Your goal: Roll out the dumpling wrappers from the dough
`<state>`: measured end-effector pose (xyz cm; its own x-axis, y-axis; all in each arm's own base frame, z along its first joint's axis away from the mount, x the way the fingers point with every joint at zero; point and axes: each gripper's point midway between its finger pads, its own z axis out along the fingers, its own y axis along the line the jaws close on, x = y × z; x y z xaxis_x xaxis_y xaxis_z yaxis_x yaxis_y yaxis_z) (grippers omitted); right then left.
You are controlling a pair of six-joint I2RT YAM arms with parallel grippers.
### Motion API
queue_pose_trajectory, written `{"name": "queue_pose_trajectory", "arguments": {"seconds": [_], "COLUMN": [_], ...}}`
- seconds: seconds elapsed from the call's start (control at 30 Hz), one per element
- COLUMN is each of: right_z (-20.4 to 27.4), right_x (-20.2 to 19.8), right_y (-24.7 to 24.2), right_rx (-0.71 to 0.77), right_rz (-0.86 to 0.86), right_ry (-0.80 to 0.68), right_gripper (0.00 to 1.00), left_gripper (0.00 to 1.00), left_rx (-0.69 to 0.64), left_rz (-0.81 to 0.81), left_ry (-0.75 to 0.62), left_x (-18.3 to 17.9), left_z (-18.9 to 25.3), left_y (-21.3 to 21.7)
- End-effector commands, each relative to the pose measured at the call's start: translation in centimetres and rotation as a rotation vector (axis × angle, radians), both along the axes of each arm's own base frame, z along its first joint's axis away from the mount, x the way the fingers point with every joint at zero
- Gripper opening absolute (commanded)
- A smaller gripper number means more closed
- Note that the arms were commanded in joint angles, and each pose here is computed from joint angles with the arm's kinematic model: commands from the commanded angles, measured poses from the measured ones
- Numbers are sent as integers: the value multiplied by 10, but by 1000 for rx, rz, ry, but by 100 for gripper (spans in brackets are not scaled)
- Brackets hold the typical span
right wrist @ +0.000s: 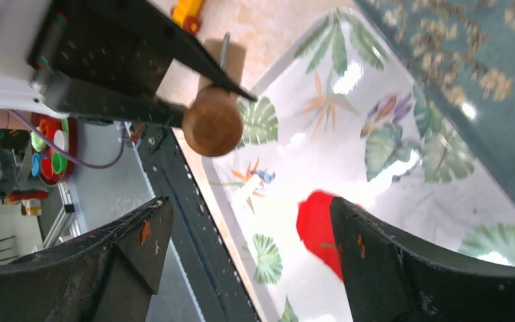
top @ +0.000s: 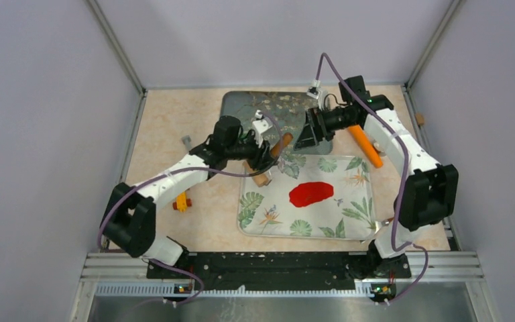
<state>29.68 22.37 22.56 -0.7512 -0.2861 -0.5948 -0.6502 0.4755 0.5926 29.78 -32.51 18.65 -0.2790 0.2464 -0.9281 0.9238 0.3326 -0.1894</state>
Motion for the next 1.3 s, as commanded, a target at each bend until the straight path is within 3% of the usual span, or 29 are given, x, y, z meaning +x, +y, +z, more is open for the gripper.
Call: {"name": "queue_pose_trajectory", "arguments": {"seconds": [0.0,0.2,0.3,0.4,0.47,0.57,0.73,0.93,1.07,1.17,1.27], "right_z": [60,52,29,4,-11,-23,-59,-102,-113,-119,-125], "right_x": [19,34,52,61,67,76,89,114,135,148,157], "right_y": [15,-20,-66,-125,-176,-238,-290,-314,-337,-349,-355], "right_rx": [146,84,-114,-331,-437,-478,-617,-684,-718,-739,-743], "right_rz": [52,-60,-197,-326,-449,-625,-716,-745,-801,-811,-811], "right_ry": [-125,-145,-201,-236,-201,-138,-70,-55,-67,-69,-69], "right_gripper": [89,88,87,86,78,63,59,54,52,51,50], "left_gripper": [0,0,0,0,0,0,2,18,40,51,56], "left_rx": [231,416,498,597,635,647,700,684,705,720,714], "left_rz": [29,288,440,540,604,678,643,635,655,661,638], "left_ry": [67,123,227,418,542,611,723,777,758,739,717], "left_x": [-40,-43,-44,-57,-65,-66,-67,-59,-56,-58,-60], "left_z": [-16,-30,-45,-69,-85,-101,-123,-132,-129,-125,-119], "left_y": [56,125,155,179,191,205,202,198,206,212,212]}}
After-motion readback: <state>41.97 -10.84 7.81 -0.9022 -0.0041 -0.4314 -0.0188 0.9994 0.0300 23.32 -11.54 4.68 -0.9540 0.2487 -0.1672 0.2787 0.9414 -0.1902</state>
